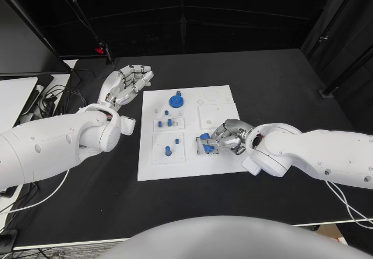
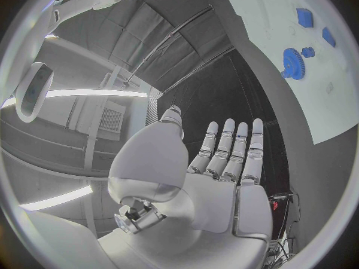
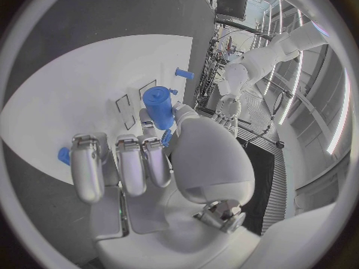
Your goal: Assemble the parts on the task board
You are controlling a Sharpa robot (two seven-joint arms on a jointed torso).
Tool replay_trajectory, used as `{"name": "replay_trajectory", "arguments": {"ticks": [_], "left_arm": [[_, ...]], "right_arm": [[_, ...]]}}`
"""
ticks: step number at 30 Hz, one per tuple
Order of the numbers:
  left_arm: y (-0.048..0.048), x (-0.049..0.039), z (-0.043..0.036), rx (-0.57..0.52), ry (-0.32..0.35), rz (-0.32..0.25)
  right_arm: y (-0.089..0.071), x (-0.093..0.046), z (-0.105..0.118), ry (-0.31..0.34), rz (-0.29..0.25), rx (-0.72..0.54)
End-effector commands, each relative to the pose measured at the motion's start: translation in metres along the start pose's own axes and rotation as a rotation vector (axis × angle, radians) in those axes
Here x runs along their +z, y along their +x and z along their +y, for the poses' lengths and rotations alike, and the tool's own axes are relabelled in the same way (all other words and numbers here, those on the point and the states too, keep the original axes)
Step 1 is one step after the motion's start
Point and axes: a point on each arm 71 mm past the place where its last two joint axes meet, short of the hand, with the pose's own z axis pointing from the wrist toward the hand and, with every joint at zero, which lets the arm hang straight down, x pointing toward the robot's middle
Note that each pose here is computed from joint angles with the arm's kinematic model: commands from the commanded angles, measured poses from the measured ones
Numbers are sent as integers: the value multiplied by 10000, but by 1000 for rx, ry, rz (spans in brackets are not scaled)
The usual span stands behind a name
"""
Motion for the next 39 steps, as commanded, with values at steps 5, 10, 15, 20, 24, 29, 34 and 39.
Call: {"name": "replay_trajectory", "arguments": {"ticks": [5,10,15,20,24,29,34,39], "left_arm": [[2,3,-48,-6,58,5],[3,3,-48,-6,58,5],[2,4,-47,-6,57,5],[3,5,-46,-6,57,5],[4,5,-46,-6,56,5],[6,6,-45,-6,55,6],[6,6,-45,-6,54,6],[7,7,-45,-7,54,7]], "right_arm": [[14,7,33,4,-10,-85],[27,10,45,7,-11,-107],[37,14,55,7,-11,-114],[46,22,65,8,-11,-119],[51,26,70,9,-11,-124],[55,31,71,13,-8,-134],[59,35,73,14,-6,-143],[65,40,75,17,-1,-159]]}}
